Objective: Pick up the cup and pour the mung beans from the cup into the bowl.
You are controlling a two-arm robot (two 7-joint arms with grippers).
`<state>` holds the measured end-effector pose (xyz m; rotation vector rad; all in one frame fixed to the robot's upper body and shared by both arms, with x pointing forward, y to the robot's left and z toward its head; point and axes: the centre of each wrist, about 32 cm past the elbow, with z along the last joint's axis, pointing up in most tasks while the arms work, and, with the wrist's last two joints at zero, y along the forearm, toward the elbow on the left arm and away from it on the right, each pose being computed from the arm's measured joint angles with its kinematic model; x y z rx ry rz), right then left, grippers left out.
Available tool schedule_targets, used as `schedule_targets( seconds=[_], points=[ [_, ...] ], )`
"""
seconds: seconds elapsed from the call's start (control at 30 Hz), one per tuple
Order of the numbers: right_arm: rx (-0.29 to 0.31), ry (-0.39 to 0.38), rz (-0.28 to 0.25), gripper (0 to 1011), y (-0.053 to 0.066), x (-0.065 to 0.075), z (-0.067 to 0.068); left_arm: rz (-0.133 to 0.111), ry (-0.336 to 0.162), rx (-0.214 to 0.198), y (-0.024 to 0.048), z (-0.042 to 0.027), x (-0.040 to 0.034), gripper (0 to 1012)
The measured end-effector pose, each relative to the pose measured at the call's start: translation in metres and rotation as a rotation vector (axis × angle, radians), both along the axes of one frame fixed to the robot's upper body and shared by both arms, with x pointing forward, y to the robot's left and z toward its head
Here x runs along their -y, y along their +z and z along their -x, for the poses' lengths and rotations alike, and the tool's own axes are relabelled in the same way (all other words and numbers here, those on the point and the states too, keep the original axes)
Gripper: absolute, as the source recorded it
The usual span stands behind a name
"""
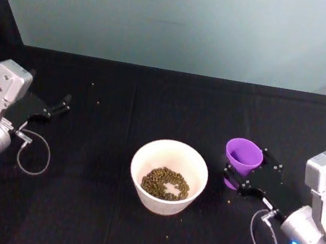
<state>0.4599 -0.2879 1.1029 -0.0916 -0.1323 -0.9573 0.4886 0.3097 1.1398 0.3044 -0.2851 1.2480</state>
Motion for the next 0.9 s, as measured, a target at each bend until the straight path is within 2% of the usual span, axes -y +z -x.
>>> schedule_targets(
  seconds=[0.23, 0.5, 0.57, 0.83, 0.9],
  points=[
    [-0.014, -0.004, 0.020, 742, 0.0003, -0.0011, -0.0004, 0.000, 0.000, 0.000, 0.0000, 0.0000, 0.0000, 1011],
    [-0.011, -0.004, 0.018, 743, 0.0003, -0.0010, -0.0003, 0.000, 0.000, 0.000, 0.0000, 0.0000, 0.0000, 1011],
    [-0.010, -0.004, 0.018, 765, 0.0003, -0.0010, -0.0003, 0.000, 0.000, 0.000, 0.0000, 0.0000, 0.0000, 1011],
    [-0.007, -0.005, 0.016, 983, 0.0004, -0.0008, -0.0002, 0.000, 0.000, 0.000, 0.0000, 0.0000, 0.0000, 1011],
    [-0.007, -0.005, 0.015, 1003, 0.0004, -0.0008, -0.0002, 0.000, 0.000, 0.000, 0.0000, 0.0000, 0.0000, 1011]
  ],
)
